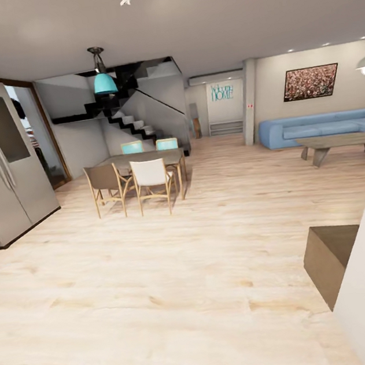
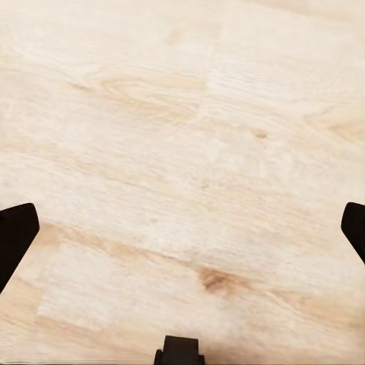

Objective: Pick up the poster from the kitchen countertop and hang it on one of the wall nails in the kitchen.

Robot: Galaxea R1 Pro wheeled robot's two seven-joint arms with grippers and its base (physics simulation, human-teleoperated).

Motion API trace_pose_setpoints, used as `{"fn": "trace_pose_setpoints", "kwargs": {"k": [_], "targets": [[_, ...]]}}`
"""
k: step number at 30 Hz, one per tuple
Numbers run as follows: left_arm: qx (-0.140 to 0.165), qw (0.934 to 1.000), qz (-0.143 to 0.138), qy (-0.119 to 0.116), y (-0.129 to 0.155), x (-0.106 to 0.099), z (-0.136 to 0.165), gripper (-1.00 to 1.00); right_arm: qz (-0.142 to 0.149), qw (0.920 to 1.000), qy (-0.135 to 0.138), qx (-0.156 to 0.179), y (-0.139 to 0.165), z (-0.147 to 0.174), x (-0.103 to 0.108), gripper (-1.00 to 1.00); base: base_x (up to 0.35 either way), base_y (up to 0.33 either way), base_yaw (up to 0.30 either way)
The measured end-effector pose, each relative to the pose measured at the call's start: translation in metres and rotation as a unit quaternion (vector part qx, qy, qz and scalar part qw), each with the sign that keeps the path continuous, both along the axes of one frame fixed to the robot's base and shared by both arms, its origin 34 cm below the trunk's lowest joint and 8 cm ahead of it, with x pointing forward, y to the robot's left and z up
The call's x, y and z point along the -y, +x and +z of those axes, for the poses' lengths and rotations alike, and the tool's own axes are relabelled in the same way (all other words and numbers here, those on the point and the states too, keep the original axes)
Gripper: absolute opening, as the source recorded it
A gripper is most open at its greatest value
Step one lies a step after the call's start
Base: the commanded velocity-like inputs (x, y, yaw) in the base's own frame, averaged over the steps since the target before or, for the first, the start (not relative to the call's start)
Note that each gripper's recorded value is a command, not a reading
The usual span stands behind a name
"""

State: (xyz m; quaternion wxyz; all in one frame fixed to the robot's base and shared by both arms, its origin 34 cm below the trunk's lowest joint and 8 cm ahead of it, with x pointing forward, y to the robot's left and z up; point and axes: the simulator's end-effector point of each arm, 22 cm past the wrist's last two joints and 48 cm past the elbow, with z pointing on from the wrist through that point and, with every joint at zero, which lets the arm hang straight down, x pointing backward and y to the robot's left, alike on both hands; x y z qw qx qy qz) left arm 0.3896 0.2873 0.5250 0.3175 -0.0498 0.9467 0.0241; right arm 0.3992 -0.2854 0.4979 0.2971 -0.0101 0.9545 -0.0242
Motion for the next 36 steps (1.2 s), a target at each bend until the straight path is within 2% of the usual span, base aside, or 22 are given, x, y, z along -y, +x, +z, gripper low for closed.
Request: {"fn": "trace_pose_setpoints", "kwargs": {"k": [9, 24, 36], "targets": [[-0.002, 1.0000, 0.000, 0.000, -0.0012, -0.0002, -0.0010, 1.00, 0.000, 1.0000, 0.001, -0.002, -0.0007, -0.0010, -0.0019, 1.00, 0.000, -0.001, 0.248], [-0.003, 1.0000, 0.000, 0.000, -0.0016, -0.0002, -0.0014, 1.00, 0.001, 1.0000, 0.002, -0.005, -0.0027, -0.0020, -0.0008, 1.00, 0.000, 0.000, 0.038], [-0.006, 1.0000, 0.000, 0.000, -0.0033, -0.0003, -0.0027, 1.00, -0.001, 1.0000, 0.002, -0.006, -0.0037, -0.0030, -0.0027, 1.00, 0.000, 0.000, 0.248]]}}
